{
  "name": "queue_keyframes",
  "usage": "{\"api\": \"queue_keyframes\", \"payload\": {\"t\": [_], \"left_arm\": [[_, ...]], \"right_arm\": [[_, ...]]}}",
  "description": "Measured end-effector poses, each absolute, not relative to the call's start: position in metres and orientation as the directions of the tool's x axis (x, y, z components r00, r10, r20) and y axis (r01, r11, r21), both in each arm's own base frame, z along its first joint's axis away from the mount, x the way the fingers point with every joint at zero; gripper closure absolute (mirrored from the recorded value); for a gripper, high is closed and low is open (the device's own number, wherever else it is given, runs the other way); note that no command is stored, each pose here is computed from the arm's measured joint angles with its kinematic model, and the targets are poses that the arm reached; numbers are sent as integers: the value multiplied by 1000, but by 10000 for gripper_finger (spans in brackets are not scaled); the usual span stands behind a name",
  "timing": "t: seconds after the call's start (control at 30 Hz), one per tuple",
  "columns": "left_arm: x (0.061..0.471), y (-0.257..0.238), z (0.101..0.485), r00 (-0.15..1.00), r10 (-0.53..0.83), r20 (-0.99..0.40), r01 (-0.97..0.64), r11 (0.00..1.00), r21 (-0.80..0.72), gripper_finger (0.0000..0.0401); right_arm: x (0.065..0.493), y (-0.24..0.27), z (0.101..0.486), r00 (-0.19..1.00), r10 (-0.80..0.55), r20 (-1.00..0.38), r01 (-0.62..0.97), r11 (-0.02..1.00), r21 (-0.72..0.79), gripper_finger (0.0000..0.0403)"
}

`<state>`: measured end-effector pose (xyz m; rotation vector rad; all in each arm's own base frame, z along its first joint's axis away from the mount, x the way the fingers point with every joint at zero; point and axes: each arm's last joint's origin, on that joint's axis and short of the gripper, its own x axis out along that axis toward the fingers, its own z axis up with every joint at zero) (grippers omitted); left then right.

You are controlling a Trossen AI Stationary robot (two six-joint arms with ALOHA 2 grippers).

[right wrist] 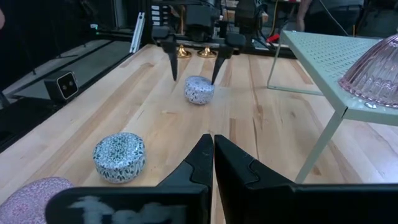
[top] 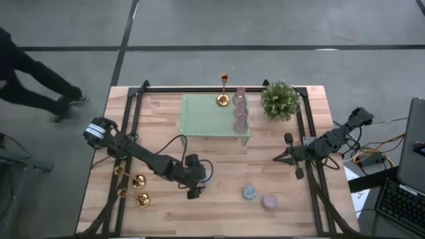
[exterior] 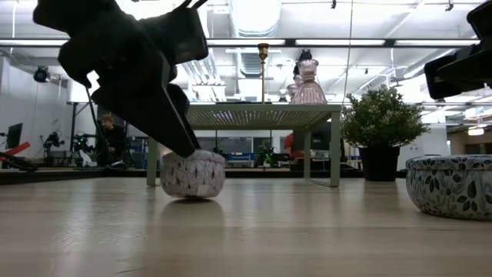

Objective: Pick & Place candle stick holders
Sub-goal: Put the white scented candle on the shelf

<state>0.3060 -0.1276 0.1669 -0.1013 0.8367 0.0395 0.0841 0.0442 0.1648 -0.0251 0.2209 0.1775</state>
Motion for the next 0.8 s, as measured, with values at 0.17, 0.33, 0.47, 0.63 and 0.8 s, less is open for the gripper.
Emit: {"api": "queue_keyframes", "payload": {"t": [0.17, 0.33, 0.47, 0.63, 0.8], "left_arm": [[304, -127, 172, 675, -12, -737, -58, 996, -69, 29], [304, -127, 174, 680, -8, -733, -55, 997, -62, 29], [304, -127, 175, 686, -5, -728, -57, 996, -61, 29], [306, -129, 175, 699, -36, -714, -64, 991, -114, 29], [306, -131, 171, 703, -5, -711, -85, 992, -90, 29]], "right_arm": [[84, 44, 165, 960, 172, -221, -177, 984, -4, 394], [84, 44, 165, 960, 172, -221, -178, 984, -5, 394], [84, 44, 165, 960, 172, -221, -178, 984, -5, 394], [84, 44, 165, 960, 172, -221, -178, 984, -5, 394], [84, 44, 165, 960, 172, -222, -177, 984, -5, 394]]}}
